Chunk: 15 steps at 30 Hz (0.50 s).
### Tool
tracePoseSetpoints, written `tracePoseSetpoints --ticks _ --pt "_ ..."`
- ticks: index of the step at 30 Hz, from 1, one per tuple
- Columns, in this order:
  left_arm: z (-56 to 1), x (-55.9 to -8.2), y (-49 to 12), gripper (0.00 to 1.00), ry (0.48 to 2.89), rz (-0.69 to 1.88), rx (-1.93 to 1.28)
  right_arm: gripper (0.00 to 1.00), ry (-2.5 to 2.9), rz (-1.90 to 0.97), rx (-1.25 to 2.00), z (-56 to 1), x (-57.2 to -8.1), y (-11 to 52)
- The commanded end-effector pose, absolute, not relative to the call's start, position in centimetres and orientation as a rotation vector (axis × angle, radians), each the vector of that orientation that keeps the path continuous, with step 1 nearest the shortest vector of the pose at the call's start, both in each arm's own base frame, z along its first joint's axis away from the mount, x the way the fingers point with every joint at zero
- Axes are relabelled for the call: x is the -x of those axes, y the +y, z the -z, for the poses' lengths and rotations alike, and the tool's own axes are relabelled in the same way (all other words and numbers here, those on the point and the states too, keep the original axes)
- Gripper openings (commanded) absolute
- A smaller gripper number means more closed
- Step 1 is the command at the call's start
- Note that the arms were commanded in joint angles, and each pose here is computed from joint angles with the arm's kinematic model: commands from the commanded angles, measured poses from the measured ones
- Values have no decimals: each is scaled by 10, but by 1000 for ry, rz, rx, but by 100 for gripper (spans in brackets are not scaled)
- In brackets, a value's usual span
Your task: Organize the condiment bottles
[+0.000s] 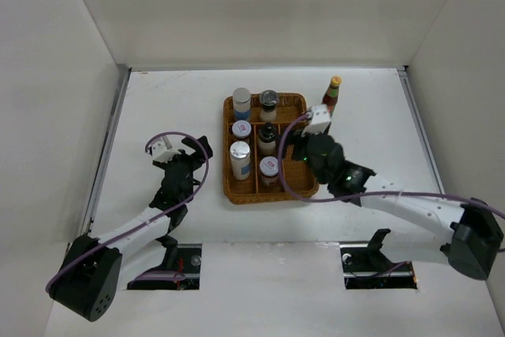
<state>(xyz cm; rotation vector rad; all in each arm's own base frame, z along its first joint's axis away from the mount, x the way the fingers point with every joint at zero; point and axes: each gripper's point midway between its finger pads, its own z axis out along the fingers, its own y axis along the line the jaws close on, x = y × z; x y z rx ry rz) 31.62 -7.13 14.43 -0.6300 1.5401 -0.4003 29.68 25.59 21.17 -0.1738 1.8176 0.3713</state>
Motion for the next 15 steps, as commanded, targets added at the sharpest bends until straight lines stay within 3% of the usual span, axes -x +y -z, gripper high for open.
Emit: tracePoseSetpoints --ticks 1,8,15 --pt "-151 -318 -74 98 1510 440 642 97 1738 -292 -9 -251 -337 198" --pt "-149 -319 -79 98 1528 457 627 100 1639 -32 -187 -294 -449 101" --pt "-143 -323 -83 98 1553 452 621 100 1688 26 -188 -284 -502 72"
